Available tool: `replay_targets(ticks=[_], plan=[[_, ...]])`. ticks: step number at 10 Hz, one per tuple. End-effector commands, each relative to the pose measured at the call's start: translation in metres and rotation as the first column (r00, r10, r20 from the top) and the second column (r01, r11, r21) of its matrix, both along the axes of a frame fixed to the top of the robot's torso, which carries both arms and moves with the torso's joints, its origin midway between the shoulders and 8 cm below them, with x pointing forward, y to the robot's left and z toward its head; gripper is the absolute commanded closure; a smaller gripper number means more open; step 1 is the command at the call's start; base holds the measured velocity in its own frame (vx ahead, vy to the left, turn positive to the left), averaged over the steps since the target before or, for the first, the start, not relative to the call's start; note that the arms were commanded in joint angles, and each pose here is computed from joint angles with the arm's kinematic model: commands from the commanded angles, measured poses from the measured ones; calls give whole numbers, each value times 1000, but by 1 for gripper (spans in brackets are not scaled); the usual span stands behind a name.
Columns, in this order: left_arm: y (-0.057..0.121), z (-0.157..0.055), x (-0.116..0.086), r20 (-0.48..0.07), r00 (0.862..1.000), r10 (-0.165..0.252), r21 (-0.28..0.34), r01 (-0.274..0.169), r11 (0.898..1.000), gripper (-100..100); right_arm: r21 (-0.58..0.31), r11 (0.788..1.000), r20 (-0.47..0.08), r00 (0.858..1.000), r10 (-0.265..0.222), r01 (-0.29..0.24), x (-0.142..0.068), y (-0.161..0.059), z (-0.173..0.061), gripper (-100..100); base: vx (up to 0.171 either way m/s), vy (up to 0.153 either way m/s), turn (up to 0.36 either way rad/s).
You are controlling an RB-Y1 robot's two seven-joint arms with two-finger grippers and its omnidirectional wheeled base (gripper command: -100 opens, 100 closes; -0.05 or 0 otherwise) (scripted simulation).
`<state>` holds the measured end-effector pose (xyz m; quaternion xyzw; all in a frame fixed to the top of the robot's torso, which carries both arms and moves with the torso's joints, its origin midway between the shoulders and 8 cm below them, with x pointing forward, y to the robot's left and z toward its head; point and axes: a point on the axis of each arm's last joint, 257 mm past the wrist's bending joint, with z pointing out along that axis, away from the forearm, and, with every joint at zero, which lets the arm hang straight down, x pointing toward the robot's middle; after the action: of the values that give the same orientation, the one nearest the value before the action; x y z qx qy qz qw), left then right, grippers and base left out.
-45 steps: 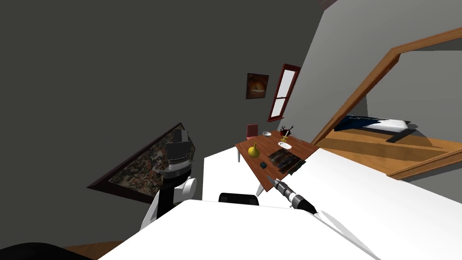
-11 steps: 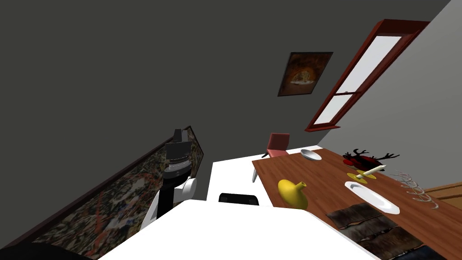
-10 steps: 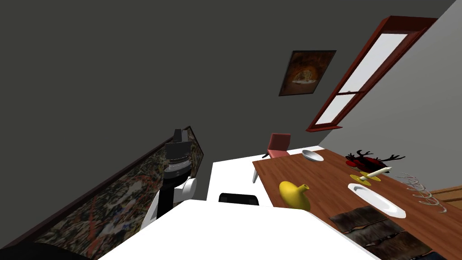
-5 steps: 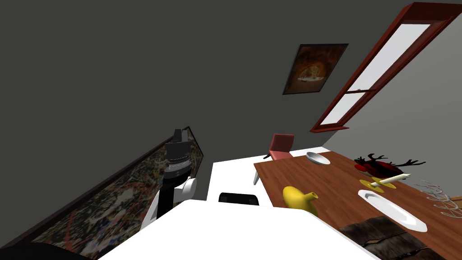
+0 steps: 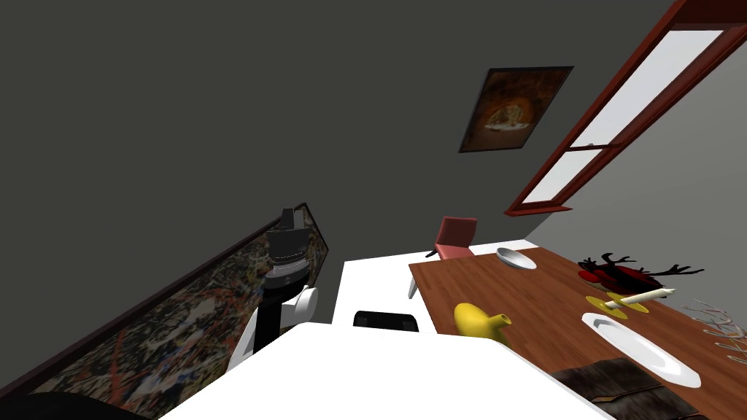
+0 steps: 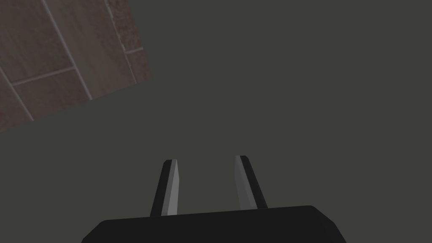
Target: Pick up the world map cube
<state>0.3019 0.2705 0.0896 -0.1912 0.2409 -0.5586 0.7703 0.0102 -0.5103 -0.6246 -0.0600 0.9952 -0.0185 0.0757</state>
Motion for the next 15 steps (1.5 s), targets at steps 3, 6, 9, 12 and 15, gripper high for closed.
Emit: replay_targets(ticks=[3,6,9,12,15], plan=[[0,0,0,0,1000,0,0,0,1000,0,-4,1000,-1,1000,-14,14,2,6,-6,-100,-4,-33,9],[0,0,0,0,1000,0,0,0,1000,0,-2,1000,0,1000,-13,13,2,6,-6,100,-1,-3,2],[0,0,0,0,1000,0,0,0,1000,0,0,1000,0,1000,-13,13,2,6,-6,100,0,0,0],[0,0,0,0,1000,0,0,0,1000,0,-5,1000,0,1000,0,0,4,-17,9,100,8,55,-51],[0,0,0,0,1000,0,0,0,1000,0,-6,1000,-1,1000,0,0,4,-24,14,100,5,62,-21]])
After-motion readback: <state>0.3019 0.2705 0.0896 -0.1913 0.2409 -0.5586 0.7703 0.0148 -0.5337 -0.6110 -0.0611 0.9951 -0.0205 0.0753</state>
